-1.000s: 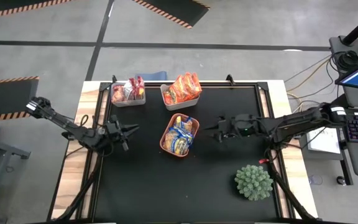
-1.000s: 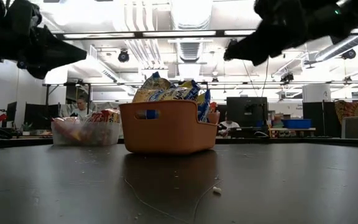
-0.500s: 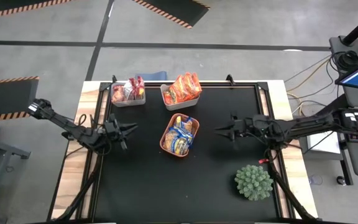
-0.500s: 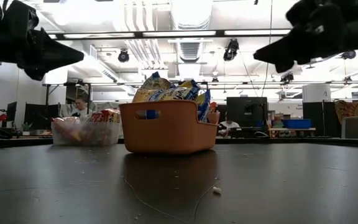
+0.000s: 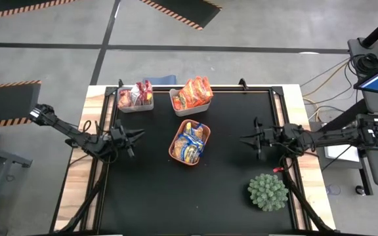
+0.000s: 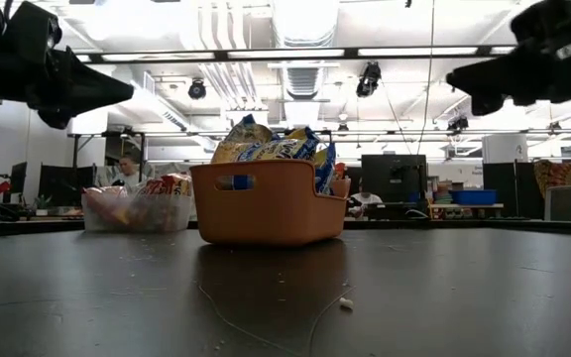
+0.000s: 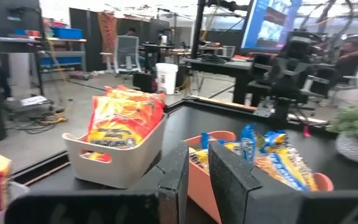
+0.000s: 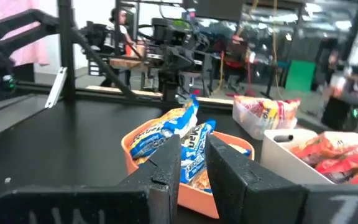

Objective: Sort Maruchan noodles
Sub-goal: Return to Home Position

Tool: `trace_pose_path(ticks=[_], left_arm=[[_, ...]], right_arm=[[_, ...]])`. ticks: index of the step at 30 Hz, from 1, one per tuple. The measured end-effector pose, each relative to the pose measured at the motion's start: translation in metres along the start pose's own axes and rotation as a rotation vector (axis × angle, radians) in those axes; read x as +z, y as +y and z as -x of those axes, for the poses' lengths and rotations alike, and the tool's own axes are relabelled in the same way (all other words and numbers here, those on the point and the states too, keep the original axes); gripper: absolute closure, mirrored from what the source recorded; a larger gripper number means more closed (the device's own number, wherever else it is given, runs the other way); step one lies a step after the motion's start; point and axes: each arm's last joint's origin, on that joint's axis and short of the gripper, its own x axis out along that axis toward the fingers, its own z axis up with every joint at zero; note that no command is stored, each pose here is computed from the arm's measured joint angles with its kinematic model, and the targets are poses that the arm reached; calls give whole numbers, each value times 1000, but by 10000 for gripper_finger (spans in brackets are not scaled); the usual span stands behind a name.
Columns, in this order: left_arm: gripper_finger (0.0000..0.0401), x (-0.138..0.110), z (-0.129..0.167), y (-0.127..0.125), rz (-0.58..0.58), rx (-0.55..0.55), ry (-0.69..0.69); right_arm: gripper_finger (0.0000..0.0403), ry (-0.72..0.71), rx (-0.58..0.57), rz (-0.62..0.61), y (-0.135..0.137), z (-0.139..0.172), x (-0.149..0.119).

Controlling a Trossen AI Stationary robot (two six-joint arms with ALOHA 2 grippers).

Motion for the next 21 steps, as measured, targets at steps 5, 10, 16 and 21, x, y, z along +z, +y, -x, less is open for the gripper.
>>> trace_pose_path(ticks=[5, 10, 16, 21], left_arm=[[356, 0, 0, 1, -22, 33, -1], [356, 3, 0, 0, -15, 32, -6], [356, 3, 0, 0, -16, 32, -5], [356, 3, 0, 0, -16, 32, -5]], right_arm=[[339, -38, 16, 70, 1, 10, -3], [339, -89, 14, 68, 1, 17, 2], [339, -97, -6, -18, 1, 23, 3], [339, -98, 153, -57, 5, 26, 1]])
